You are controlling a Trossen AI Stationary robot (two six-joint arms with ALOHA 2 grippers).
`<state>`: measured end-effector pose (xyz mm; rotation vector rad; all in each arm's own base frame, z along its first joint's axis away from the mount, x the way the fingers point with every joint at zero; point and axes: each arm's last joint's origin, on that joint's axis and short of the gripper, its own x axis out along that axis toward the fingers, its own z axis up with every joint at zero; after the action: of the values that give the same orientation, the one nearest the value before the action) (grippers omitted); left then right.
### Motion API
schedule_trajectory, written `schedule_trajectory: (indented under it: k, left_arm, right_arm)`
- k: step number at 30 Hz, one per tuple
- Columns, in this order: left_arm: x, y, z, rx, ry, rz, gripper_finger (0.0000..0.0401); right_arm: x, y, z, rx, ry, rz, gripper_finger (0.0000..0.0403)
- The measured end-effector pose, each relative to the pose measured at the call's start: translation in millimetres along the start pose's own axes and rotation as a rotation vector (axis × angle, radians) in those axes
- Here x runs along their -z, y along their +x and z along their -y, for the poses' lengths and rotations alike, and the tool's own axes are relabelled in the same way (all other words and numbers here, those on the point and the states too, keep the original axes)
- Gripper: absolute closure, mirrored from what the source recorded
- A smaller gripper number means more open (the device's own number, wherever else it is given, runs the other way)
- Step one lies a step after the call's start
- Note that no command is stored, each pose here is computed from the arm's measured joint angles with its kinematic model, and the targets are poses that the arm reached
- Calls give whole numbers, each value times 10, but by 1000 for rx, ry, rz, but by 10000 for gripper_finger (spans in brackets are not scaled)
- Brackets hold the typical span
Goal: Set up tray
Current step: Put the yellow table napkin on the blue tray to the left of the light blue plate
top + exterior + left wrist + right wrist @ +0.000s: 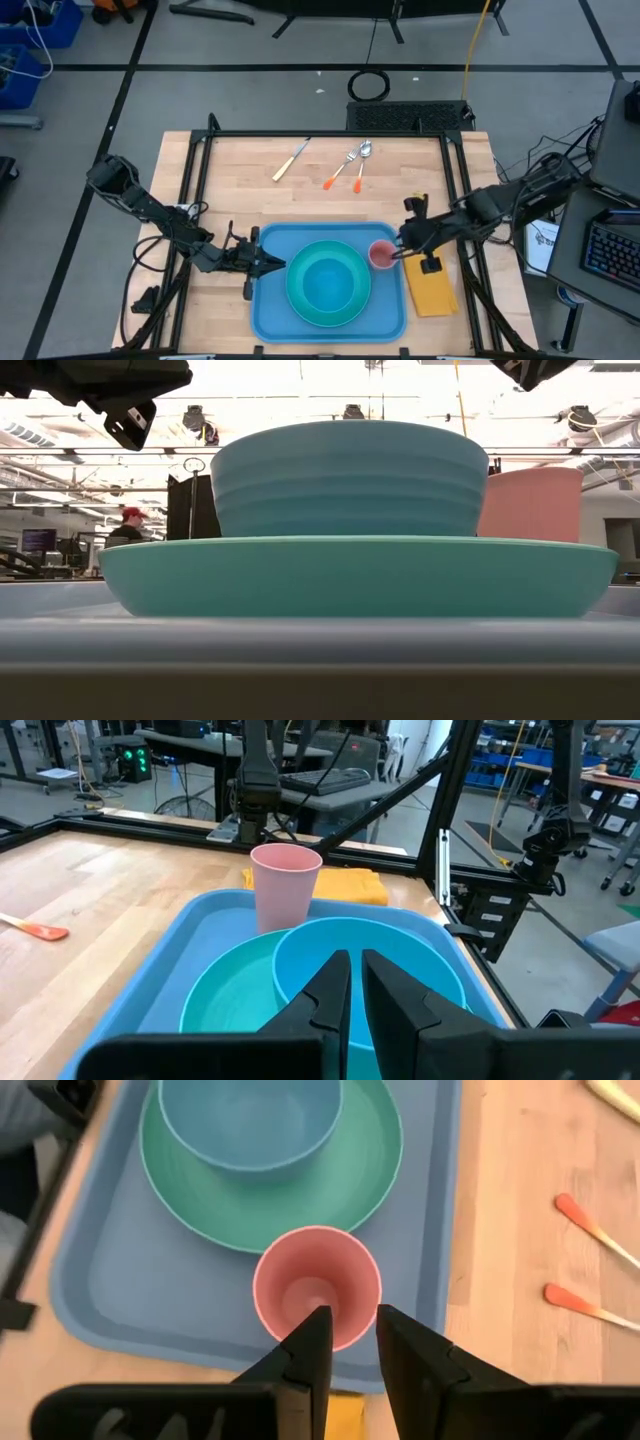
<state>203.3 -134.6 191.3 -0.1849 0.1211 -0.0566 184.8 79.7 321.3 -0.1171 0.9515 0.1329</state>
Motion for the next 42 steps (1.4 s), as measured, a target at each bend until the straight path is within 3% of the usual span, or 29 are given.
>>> schedule_trajectory:
  k: [9,13,17,21,24,27,33,42]
  left_arm:
    - [1,0,0,-1,-5,-1,368]
    - [3,0,-1,-1,-4,-2,368]
    - [6,0,-3,-2,-2,-6,368]
    - [12,0,-4,-3,0,-11,368]
    - [13,1,-4,-4,-3,-12,368]
    - [29,0,-9,-8,-18,-26,368]
    - [57,-1,-18,-17,-25,-52,368]
    - [36,30,-72,-45,23,-40,368]
  right_arm:
    - [261,-257,52,12,315,-82,328]
    - [240,-186,-77,-101,402,-28,328]
    - [208,1,-144,-159,404,74,328]
    - [230,204,-203,-235,293,155,330]
    - [247,292,-237,-304,297,179,342]
    - [283,307,-254,-371,302,125,362]
    - [410,316,-317,-310,375,14,400]
    - [605,422,-535,-257,541,-245,344]
